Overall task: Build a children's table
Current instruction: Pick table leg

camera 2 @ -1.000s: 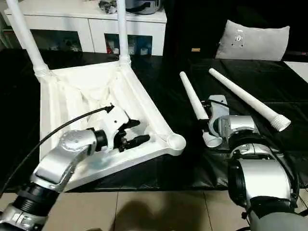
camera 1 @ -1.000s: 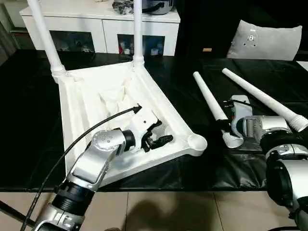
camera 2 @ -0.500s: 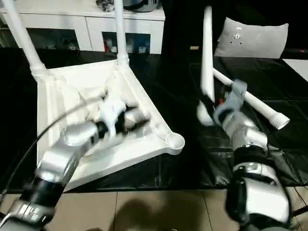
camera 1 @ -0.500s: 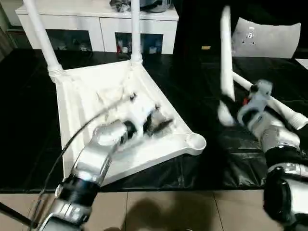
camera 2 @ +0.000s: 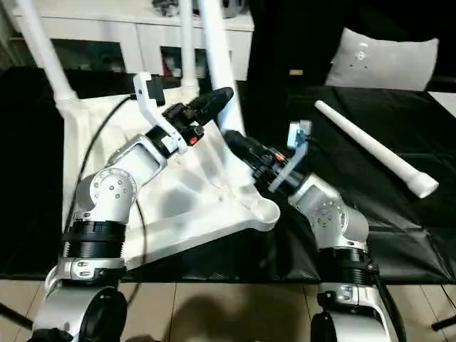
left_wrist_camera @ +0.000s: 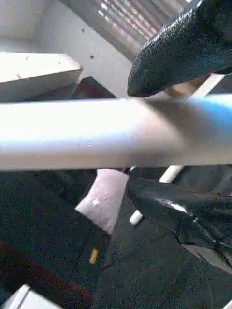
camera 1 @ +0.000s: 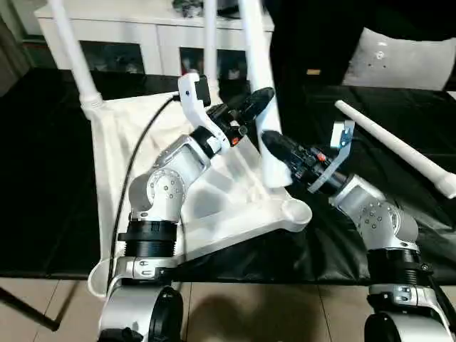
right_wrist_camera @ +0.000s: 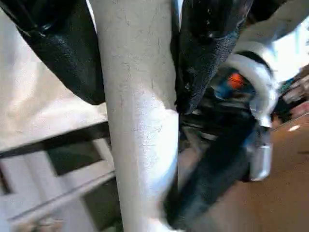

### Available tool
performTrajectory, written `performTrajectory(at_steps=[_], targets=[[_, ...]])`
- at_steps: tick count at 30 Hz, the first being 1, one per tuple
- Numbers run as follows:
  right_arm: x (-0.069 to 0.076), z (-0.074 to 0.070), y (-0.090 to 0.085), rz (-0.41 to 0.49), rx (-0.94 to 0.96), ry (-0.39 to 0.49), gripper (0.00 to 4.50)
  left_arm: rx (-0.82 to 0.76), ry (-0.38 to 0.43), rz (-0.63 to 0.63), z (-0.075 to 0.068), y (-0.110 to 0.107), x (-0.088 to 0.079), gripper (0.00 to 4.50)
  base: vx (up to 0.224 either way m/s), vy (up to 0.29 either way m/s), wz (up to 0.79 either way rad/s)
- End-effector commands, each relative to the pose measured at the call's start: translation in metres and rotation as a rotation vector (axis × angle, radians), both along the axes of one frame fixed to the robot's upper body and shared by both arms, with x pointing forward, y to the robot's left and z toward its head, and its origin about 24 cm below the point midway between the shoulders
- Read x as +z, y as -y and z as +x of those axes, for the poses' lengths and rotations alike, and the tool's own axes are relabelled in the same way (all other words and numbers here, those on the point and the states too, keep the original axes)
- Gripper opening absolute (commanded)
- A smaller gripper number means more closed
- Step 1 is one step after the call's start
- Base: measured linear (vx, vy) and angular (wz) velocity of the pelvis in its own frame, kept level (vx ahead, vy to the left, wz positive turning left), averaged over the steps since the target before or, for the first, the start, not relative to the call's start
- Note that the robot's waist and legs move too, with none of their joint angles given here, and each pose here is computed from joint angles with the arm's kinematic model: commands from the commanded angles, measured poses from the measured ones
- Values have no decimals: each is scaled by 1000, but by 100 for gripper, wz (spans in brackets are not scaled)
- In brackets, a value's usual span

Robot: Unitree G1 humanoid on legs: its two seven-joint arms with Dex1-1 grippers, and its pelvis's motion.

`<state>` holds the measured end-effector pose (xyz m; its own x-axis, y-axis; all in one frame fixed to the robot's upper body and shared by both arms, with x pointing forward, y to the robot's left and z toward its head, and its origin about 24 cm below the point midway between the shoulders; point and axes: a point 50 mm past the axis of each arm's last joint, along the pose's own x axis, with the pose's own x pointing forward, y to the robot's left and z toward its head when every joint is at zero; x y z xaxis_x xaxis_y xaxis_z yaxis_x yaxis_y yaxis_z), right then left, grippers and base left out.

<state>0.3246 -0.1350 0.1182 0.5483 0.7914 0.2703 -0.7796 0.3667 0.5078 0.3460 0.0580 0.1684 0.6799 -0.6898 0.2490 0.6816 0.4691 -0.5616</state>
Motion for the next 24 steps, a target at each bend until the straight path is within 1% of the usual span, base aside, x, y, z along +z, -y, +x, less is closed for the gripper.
performTrajectory(at_steps=[1,4,8,11,13,14,15,17,18,19,20,21,24], targets=[[1,-2,-2,19,20,9,184,-31,-2,4,-3,5,1,313,0,0,0],[2,-4,-5,10,29,11,184,-24,-15,8,-2,6,1,313,0,0,0],[2,-6,-6,5,39,13,184,-27,-12,-9,-2,6,4,313,0,0,0],[3,-9,-8,22,70,17,184,-51,15,-57,-5,7,9,313,0,0,0],[3,-9,-8,15,70,20,184,-57,26,-73,-6,6,10,313,0,0,0],[0,-8,-8,-16,50,22,184,-41,37,-54,-6,6,10,296,0,0,0],[0,-8,-8,-24,46,23,184,-37,39,-50,-6,6,10,285,0,0,0],[-3,-6,-10,-81,20,41,184,-5,45,-21,-5,6,9,275,0,0,0],[-3,-6,-10,-95,7,50,184,11,46,-6,-5,6,8,267,0,0,0],[-3,-5,-11,-102,-5,57,184,28,52,14,-4,6,8,267,0,0,0],[-2,-6,-13,-84,-11,58,184,38,53,14,-5,8,7,245,0,0,0],[-2,-6,-13,-81,-9,57,184,38,53,11,-5,8,7,237,0,0,0],[-2,-8,-14,-70,4,54,184,38,51,-10,-7,9,8,231,0,0,0]])
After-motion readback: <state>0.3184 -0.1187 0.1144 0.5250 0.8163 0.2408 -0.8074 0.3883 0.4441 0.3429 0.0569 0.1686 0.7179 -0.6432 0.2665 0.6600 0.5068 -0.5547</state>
